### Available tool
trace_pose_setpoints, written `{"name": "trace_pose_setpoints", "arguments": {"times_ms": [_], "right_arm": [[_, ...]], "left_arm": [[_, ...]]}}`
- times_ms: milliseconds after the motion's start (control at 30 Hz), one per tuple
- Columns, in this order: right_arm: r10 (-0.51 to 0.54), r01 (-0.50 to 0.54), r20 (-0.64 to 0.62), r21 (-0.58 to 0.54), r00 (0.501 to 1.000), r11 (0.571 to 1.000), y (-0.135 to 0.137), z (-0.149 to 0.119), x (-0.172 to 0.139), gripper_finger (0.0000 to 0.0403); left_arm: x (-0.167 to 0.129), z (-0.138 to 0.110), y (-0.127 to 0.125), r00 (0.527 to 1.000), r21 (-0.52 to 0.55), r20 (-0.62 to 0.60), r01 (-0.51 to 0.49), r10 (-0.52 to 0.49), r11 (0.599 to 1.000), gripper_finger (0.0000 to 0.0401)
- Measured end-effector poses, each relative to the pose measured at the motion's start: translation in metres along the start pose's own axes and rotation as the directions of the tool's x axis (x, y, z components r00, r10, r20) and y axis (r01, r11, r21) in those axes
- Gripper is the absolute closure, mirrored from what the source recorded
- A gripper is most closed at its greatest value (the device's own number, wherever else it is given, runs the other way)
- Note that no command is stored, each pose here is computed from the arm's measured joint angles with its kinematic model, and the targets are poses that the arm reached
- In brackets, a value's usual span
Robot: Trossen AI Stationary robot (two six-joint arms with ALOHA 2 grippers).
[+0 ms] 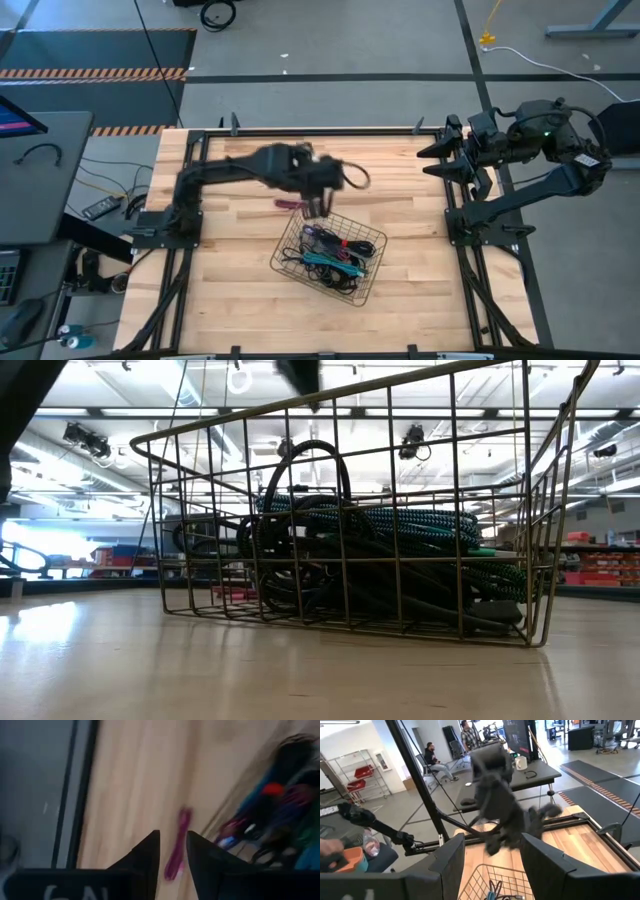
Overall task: Pick and place USB-C Cables
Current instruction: Put the pink charger cable into the wire basket
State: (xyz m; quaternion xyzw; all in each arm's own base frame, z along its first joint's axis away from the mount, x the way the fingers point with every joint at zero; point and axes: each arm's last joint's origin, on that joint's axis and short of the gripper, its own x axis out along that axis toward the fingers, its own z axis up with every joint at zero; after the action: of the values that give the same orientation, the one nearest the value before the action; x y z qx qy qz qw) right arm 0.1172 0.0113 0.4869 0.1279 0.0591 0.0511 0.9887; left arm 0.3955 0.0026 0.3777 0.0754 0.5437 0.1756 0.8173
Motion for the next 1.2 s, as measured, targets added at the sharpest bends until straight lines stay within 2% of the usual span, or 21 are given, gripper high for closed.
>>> {"name": "trace_pose_setpoints", "arguments": {"times_ms": [167, 333, 500, 667, 900, 1200], "right_arm": [[0.000, 0.000, -0.001, -0.001, 1.000, 1.000, 0.000, 0.000, 0.000, 0.0208], [0.000, 0.000, -0.001, -0.003, 1.000, 1.000, 0.000, 0.000, 0.000, 0.0208], [0.001, -0.001, -0.001, -0.009, 1.000, 1.000, 0.000, 0.000, 0.000, 0.0208], [0.001, -0.001, -0.001, -0.007, 1.000, 1.000, 0.000, 0.000, 0.000, 0.0208], [0.000, 0.000, 0.003, 0.006, 1.000, 1.000, 0.000, 0.000, 0.000, 0.0208], [-0.007, 0.007, 0.007, 0.028, 1.000, 1.000, 0.000, 0.001, 0.000, 0.0208]], "left_arm": [[-0.014, -0.031, 0.036, 0.994, -0.189, -0.100, -0.055, 0.037, 0.980, 0.0298], [-0.019, -0.055, 0.055, 0.988, -0.259, -0.144, -0.086, 0.050, 0.962, 0.0298], [-0.003, -0.083, 0.061, 0.966, -0.249, -0.251, -0.124, 0.060, 0.960, 0.0298], [0.032, -0.107, 0.049, 0.939, -0.204, -0.340, -0.136, 0.061, 0.970, 0.0298], [0.077, -0.120, 0.032, 0.946, -0.163, -0.323, -0.046, -0.009, 0.986, 0.0298], [0.113, -0.140, 0.041, 0.936, -0.182, -0.351, -0.032, -0.035, 0.983, 0.0298]]}}
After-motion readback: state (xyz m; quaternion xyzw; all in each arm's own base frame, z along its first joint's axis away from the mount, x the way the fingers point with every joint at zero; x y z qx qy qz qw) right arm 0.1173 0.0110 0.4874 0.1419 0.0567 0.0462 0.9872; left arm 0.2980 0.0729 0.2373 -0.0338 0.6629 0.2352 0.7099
